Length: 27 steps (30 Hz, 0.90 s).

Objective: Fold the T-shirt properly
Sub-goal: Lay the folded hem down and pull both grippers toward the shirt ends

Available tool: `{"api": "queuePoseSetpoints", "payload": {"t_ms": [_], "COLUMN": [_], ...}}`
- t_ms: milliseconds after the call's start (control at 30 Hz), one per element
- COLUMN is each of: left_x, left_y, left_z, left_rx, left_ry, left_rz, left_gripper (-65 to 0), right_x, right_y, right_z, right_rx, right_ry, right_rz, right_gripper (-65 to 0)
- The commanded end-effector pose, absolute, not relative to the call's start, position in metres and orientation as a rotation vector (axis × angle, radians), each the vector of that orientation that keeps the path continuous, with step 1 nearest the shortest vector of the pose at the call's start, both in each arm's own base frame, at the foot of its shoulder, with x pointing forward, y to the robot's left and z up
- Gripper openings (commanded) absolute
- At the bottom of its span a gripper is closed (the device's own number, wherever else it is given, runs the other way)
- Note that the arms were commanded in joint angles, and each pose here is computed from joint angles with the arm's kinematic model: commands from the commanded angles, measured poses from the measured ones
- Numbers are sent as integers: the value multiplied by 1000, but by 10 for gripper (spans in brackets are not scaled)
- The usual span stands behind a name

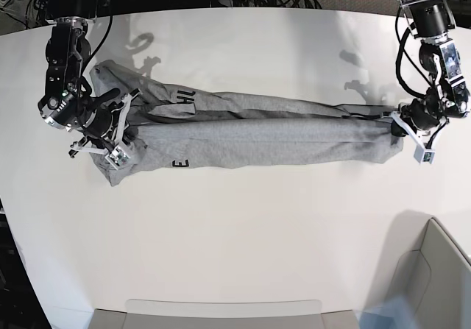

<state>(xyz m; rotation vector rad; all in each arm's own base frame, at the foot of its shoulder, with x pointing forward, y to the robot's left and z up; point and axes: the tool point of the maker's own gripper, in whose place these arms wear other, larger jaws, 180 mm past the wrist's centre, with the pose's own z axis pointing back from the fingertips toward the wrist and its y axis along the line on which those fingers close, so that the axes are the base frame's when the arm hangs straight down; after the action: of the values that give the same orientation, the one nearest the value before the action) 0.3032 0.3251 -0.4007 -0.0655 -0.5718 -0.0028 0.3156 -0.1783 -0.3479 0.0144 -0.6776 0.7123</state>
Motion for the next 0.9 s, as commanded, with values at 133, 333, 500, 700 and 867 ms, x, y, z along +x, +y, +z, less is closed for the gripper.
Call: {"api": "queuePoseSetpoints", "payload": {"t_ms": [133,333,500,700,867], "left_x": [314,313,320,323,330], "left_y": [333,332,332,330,326], "left_z": [-386,-386,-378,-371,-354], "left_rx": [-32,-33,-33,-27,-4], "left_ry": [-597,-584,-569,-575,-625], "left_rz": [-21,-27,-28,-40,-74], "left_gripper": [-650,-449,-436,-420,-380], "right_x": [322,323,326,326,326], "right_y": [-187,-183,-182,-182,-182], "right_z": [-336,-330,-325,-326,-327], "right_rx": [-22,-22,-24,-22,-22], "right_ry": [-708,-727,-742,-739,-738], "right_rz": [713,725,727,726,725], "right_gripper": [-650,-465,-418,-418,-418]}}
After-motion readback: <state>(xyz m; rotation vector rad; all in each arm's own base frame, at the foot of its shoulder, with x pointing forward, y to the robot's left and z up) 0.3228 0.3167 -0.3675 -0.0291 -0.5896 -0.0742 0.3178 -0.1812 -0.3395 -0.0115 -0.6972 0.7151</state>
